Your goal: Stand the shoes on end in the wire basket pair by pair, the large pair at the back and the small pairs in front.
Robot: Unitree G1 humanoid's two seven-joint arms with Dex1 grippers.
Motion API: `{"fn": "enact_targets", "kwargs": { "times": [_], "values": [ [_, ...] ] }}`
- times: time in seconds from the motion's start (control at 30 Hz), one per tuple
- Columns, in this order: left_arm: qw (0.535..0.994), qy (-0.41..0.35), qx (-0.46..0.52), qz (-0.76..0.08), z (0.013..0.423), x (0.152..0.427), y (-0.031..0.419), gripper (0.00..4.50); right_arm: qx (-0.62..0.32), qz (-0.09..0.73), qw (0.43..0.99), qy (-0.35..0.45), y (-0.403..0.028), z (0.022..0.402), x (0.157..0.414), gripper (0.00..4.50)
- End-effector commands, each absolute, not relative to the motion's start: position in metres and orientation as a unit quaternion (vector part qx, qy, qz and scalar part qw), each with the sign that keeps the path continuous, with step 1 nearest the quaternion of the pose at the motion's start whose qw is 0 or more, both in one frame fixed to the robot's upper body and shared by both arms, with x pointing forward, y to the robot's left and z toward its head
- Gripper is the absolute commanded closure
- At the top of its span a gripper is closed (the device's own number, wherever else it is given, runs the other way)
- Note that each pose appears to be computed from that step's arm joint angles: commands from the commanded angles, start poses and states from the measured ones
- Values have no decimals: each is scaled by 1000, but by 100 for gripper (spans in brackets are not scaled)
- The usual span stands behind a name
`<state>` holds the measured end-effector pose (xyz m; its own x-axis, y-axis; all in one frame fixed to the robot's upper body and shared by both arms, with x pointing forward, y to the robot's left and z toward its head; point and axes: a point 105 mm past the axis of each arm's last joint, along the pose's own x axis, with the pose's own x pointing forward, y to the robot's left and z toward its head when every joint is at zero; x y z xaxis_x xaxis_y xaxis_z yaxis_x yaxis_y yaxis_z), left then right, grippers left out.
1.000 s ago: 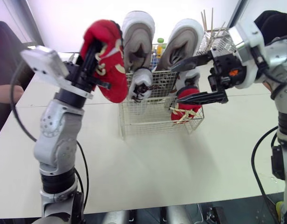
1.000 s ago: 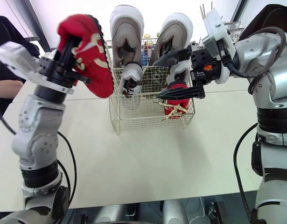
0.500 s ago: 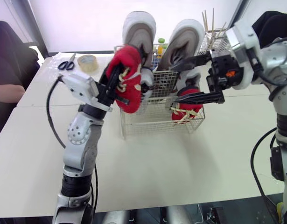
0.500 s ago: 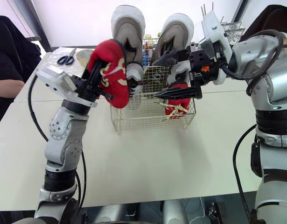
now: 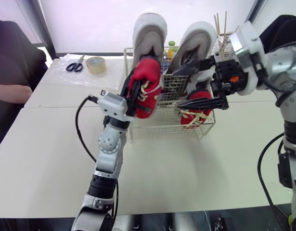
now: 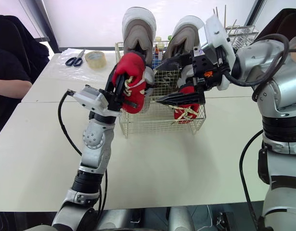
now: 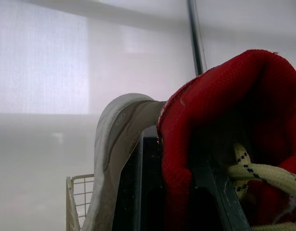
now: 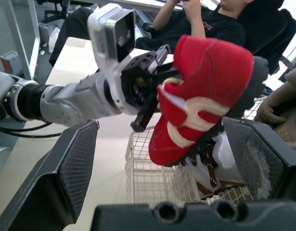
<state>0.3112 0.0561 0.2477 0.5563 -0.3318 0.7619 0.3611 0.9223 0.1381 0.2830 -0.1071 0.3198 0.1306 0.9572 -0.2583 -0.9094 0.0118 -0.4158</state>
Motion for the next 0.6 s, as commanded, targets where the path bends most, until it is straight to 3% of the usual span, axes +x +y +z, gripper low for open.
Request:
{"fn": "enact_targets", "kwargs": {
  "times": [0.03,0.33,0.6],
  "values": [
    [901,-386,-4,-199,221,316,46,446,-259,656,705,-73,-107,332,274,0],
    [911,-367,43,-183,199,315,36,446,-259,653,708,-74,-107,331,276,0],
    [936,-321,9,-142,176,321,44,446,-265,651,708,-75,-106,331,277,0]
  ]
}}
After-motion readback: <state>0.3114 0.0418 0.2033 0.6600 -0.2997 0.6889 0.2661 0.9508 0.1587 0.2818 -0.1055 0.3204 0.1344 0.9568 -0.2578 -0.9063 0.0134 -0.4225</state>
